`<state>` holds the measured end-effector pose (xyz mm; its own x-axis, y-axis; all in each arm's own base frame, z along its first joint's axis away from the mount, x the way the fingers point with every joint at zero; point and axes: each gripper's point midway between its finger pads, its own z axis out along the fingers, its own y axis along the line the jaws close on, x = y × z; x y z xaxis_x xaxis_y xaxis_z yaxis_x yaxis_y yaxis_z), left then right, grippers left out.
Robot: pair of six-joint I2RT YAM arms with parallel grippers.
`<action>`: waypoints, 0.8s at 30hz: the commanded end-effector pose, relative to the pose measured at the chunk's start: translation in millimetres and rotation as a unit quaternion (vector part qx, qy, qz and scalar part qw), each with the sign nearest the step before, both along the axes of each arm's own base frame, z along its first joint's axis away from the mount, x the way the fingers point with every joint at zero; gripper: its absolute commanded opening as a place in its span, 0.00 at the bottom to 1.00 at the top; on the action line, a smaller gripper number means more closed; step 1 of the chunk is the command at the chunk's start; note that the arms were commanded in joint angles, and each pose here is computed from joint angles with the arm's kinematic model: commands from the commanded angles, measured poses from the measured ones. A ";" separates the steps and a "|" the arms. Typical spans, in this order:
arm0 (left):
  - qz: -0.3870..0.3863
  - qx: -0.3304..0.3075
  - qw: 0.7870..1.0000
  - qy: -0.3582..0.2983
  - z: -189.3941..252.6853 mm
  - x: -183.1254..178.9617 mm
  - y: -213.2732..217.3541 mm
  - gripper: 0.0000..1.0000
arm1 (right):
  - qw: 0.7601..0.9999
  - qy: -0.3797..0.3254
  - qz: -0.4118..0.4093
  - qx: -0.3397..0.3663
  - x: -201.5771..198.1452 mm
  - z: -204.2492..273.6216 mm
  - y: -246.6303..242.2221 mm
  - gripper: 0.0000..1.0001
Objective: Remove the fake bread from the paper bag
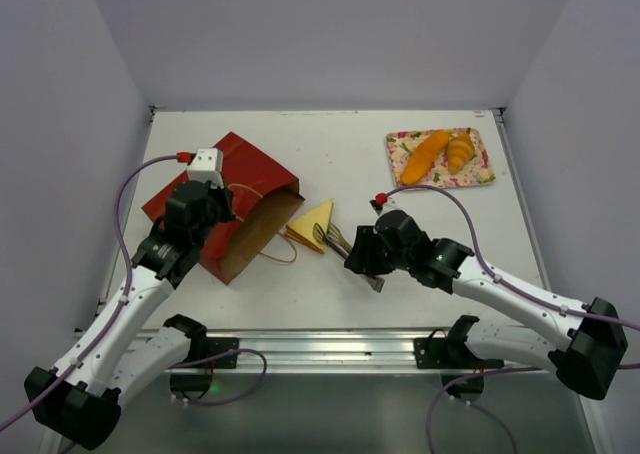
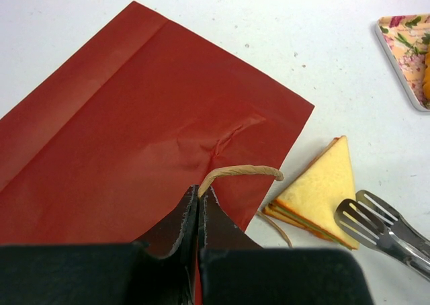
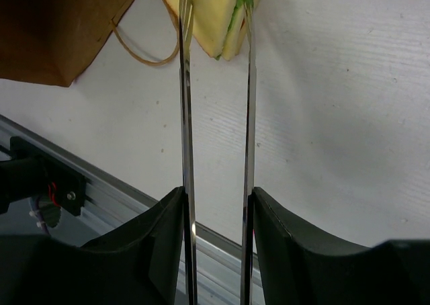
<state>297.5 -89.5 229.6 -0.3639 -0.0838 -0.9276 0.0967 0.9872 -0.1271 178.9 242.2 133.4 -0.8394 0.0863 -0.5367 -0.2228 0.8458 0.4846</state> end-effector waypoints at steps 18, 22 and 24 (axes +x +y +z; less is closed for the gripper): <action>0.004 -0.008 1.000 -0.022 9.9 2.4 2.1 0.00 | 0.998 -0.046 -0.001 0.040 13.5 29.4 5.8 0.24; 0.003 -0.008 1.000 -0.022 9.9 2.4 1.8 0.00 | 0.997 -0.071 -0.019 0.016 22.7 49.1 -11.4 0.21; 0.004 -0.008 1.000 -0.022 9.9 2.4 2.1 0.00 | 0.996 -0.083 -0.035 -0.005 30.3 58.6 -22.9 0.19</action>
<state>297.1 -89.3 230.7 -0.3606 -0.0848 -0.9288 0.0973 0.9870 -0.1279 189.8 231.9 152.1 -0.8088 0.1062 -0.5785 -0.2296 0.8485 0.4767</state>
